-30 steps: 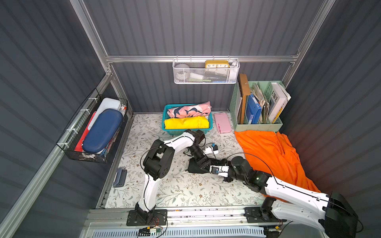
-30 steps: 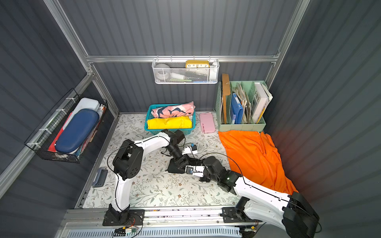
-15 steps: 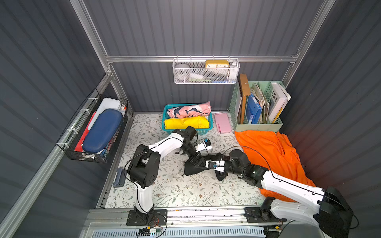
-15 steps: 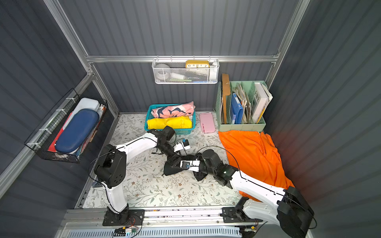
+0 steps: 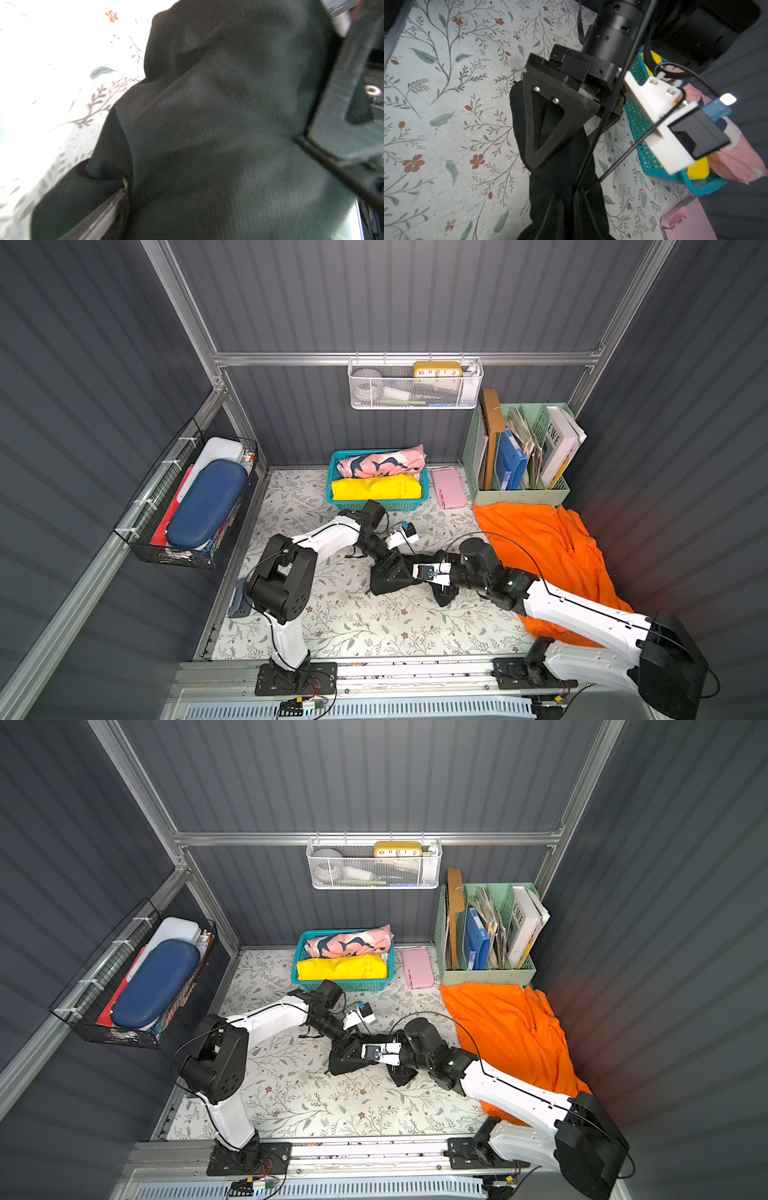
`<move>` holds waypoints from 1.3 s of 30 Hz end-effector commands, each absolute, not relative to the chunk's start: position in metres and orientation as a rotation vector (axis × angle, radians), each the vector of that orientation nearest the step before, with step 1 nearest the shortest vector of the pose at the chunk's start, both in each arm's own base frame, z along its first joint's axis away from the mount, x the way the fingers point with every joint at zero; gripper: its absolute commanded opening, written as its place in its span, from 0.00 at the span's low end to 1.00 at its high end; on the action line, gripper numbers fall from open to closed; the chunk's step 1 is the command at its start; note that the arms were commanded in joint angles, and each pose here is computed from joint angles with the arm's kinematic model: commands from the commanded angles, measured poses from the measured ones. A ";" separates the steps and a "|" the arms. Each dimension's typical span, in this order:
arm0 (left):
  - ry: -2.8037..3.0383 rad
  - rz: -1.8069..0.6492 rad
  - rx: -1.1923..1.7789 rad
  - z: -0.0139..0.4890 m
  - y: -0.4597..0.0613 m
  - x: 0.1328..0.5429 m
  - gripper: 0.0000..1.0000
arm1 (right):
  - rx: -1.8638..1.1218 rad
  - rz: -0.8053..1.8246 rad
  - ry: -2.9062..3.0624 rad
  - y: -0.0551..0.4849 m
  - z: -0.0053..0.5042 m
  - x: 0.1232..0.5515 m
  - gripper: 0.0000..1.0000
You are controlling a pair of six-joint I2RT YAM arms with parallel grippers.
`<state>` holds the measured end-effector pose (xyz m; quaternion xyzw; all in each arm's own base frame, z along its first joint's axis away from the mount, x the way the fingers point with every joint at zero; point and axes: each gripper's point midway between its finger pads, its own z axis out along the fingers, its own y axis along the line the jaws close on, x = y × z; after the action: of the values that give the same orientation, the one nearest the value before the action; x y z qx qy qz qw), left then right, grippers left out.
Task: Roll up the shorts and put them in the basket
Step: Roll the shorts at the center of the board, then pick up the shorts from the center of the board.
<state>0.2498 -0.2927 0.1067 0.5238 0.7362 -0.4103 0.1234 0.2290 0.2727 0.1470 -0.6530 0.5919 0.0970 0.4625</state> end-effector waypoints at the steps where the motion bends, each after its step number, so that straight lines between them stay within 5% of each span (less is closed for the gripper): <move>1: 1.904 -1.093 1.399 0.185 -0.267 0.288 1.00 | -2.035 0.192 2.166 0.149 0.003 0.131 0.00; 29: 1.638 -1.087 1.307 0.253 -0.229 0.281 1.00 | -1.942 0.230 2.248 0.150 0.009 0.148 0.00; 39: 1.566 -0.852 1.370 0.260 -0.239 0.270 1.00 | -1.737 0.592 2.216 0.188 0.058 0.162 0.00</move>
<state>0.2702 -0.2386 0.2563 0.5389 0.6345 -0.3711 0.4114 0.1720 0.1749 0.0408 -0.6159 0.7620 0.1411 0.1419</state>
